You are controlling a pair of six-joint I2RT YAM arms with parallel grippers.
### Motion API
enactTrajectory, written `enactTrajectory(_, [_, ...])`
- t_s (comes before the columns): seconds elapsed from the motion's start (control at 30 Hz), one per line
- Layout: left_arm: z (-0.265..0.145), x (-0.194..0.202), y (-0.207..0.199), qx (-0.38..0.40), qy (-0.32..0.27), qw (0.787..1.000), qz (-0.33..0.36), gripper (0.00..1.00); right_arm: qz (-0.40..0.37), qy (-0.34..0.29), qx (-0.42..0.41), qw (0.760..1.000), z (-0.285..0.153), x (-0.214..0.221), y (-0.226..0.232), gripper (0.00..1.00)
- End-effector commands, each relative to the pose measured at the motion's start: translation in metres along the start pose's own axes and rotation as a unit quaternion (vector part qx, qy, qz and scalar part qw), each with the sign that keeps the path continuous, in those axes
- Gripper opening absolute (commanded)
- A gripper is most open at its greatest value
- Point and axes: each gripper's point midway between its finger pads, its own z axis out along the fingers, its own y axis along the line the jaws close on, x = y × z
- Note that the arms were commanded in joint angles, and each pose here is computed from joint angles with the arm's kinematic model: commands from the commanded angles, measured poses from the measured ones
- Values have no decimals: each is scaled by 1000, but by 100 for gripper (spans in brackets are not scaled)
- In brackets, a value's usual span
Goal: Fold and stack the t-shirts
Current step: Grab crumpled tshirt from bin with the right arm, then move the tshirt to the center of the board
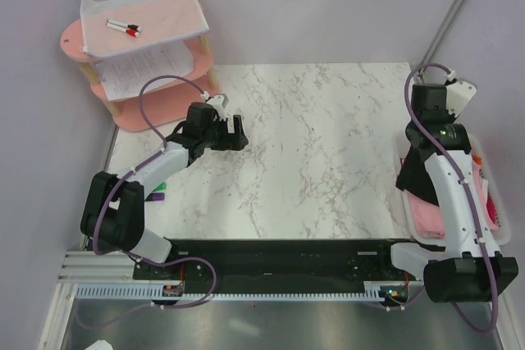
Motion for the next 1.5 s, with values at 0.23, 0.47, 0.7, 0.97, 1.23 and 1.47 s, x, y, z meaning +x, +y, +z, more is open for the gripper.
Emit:
enactTrajectory(0.23, [-14, -31, 3, -37, -35, 999, -5, 100, -107, 20, -301, 947, -57, 19, 172, 0])
enactTrajectory(0.47, [-16, -31, 14, -74, -29, 997, -9, 100, -284, 126, -415, 855, -99, 182, 267, 0])
enactTrajectory(0.7, [-20, -28, 36, -136, -28, 990, -27, 100, -383, 197, -511, 744, -176, 313, 320, 0])
enactTrajectory(0.97, [-8, -15, 45, -151, -9, 988, -41, 100, -368, 156, -578, 711, -244, 317, 325, 57])
enactTrajectory(1.23, [30, -20, 7, -34, 19, 999, -26, 100, -234, 50, -508, 828, -178, 183, 295, 98])
enactTrajectory(1.47, [38, -25, 1, -17, 28, 999, -22, 100, -239, 93, -430, 866, -91, 188, 295, 97])
